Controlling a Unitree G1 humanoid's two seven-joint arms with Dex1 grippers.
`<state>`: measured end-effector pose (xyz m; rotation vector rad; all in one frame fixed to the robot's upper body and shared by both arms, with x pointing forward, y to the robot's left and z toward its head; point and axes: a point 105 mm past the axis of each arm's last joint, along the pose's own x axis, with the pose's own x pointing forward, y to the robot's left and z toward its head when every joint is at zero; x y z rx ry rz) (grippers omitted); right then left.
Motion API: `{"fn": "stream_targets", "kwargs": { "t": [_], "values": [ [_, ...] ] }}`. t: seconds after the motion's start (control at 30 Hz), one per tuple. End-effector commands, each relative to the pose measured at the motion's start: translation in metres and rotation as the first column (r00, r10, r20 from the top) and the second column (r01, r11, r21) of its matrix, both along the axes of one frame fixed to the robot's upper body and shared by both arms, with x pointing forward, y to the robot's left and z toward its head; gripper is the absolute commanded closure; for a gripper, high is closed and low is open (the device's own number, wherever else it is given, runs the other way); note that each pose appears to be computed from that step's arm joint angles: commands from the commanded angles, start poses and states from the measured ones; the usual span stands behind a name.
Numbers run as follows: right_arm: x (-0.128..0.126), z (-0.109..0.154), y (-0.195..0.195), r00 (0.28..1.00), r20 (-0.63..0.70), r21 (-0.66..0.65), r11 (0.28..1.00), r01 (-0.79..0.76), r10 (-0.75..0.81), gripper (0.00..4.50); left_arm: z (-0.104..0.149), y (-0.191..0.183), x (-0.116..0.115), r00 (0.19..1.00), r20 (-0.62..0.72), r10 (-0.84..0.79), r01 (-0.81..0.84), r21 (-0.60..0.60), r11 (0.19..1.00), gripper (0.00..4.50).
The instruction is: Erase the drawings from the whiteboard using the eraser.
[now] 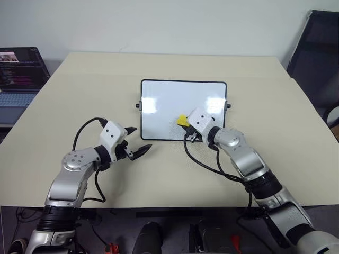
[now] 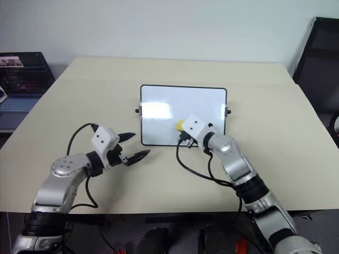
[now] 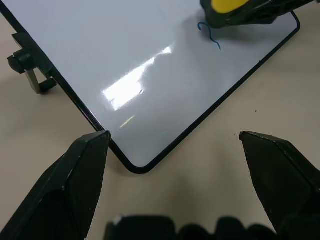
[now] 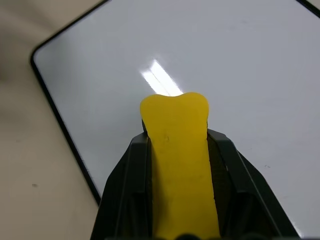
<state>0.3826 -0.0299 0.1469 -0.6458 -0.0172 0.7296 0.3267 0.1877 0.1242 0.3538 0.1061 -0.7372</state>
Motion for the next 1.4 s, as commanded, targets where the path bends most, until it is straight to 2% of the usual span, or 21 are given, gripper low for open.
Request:
{"fn": "stream_targets", "kwargs": {
  "t": [0.03, 0.17, 0.4, 0.53, 0.6, 0.9, 1.0, 1.2, 1.33, 1.4],
  "values": [
    [0.008, 0.016, 0.003, 0.998, 0.065, 0.001, 1.0, 0.002, -0.002, 3.4, 0.014, -0.006, 0.0, 0.998, 0.054, -0.029, 0.028, 0.011, 1.0, 0.0],
    [0.013, 0.004, 0.0, 1.0, -0.014, -0.04, 0.999, 0.003, -0.003, 3.4, 0.015, -0.009, -0.001, 0.998, 0.058, -0.035, 0.034, 0.018, 0.999, 0.0],
    [-0.008, -0.02, 0.0, 0.987, -0.133, -0.131, 0.985, -0.108, 0.091, 3.4, 0.017, -0.016, -0.003, 0.997, 0.056, -0.045, 0.044, 0.012, 0.999, 0.0],
    [0.018, 0.009, -0.01, 0.998, 0.024, -0.082, 0.995, 0.054, -0.052, 3.4, 0.018, -0.023, -0.005, 0.997, 0.051, -0.06, 0.06, 0.004, 0.998, 0.0],
    [0.023, 0.015, -0.012, 0.996, 0.045, -0.073, 0.994, 0.076, -0.073, 3.4, 0.019, -0.026, -0.005, 0.997, 0.049, -0.064, 0.064, 0.001, 0.998, 0.0],
    [-0.004, -0.024, -0.004, 0.989, -0.13, -0.199, 0.975, -0.1, 0.075, 3.4, 0.021, -0.031, -0.006, 0.997, 0.043, -0.069, 0.07, -0.007, 0.998, 0.0],
    [-0.001, -0.017, -0.001, 0.993, -0.092, -0.182, 0.979, -0.087, 0.072, 3.4, 0.02, -0.032, -0.006, 0.997, 0.041, -0.07, 0.07, -0.008, 0.997, 0.0],
    [0.022, 0.015, 0.005, 0.997, 0.08, -0.131, 0.991, 0.005, 0.006, 3.4, 0.02, -0.034, -0.006, 0.997, 0.039, -0.074, 0.074, -0.012, 0.997, 0.0],
    [0.023, 0.016, 0.01, 0.996, 0.088, -0.139, 0.99, -0.008, 0.021, 3.4, 0.019, -0.034, -0.007, 0.997, 0.038, -0.074, 0.074, -0.014, 0.997, 0.0],
    [0.022, 0.008, 0.009, 0.998, 0.05, -0.159, 0.987, -0.016, 0.024, 3.4, 0.019, -0.034, -0.008, 0.997, 0.037, -0.073, 0.074, -0.014, 0.997, 0.0]
  ]
}}
